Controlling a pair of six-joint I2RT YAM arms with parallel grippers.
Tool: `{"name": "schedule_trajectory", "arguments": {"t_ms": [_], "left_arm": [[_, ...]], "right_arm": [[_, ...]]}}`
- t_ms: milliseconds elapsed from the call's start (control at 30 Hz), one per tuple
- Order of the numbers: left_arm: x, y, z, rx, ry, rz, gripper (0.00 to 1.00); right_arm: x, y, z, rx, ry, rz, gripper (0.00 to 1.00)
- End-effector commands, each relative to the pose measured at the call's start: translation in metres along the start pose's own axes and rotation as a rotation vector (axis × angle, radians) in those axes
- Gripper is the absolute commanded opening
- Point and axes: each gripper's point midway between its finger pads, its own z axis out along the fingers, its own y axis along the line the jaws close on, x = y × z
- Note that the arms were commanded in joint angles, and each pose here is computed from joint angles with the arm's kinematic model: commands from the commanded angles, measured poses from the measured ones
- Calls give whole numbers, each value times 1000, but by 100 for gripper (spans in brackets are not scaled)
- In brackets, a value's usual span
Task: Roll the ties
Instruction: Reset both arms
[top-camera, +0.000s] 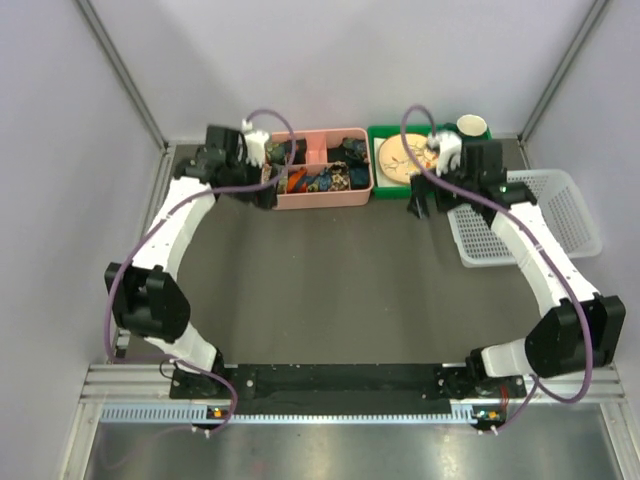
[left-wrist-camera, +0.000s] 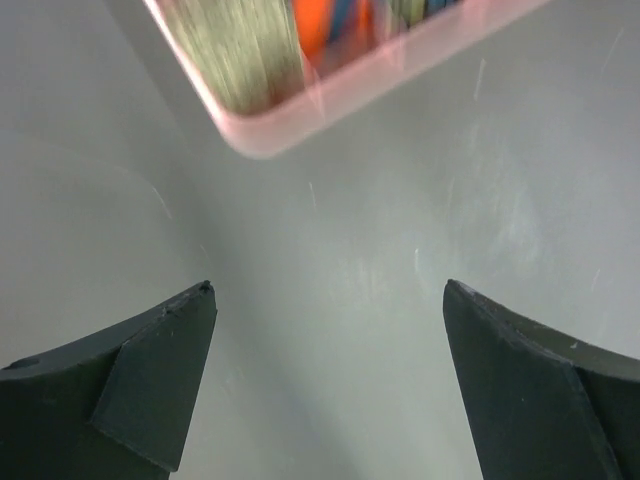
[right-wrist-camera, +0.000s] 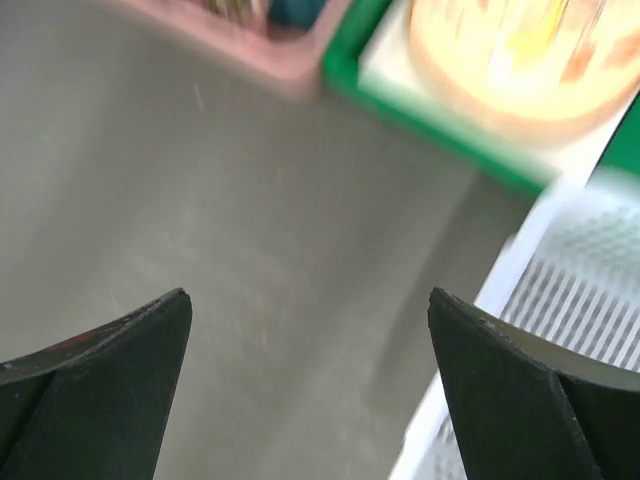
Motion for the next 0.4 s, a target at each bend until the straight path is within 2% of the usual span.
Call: {"name": "schedule_trajectory", "arguments": {"t_ms": [0,33,133,267,367], "left_arm": [[64,1,3,-61,84,8,99],[69,1,4,-68,79,3,99],[88,0,0,-99,71,-2,99],[96,8,-2,-164,52,10,99],[84,15,-9,-215,2,33,99]], "right_arm": [[65,-7,-16,79,109,-64,99],[88,-4,-13,69,146,-59,99],[103,0,-20,80,133,-52,99],[100,3,-28,90,96,-35,99],[96,4,-34,94,75,-52,99]]}}
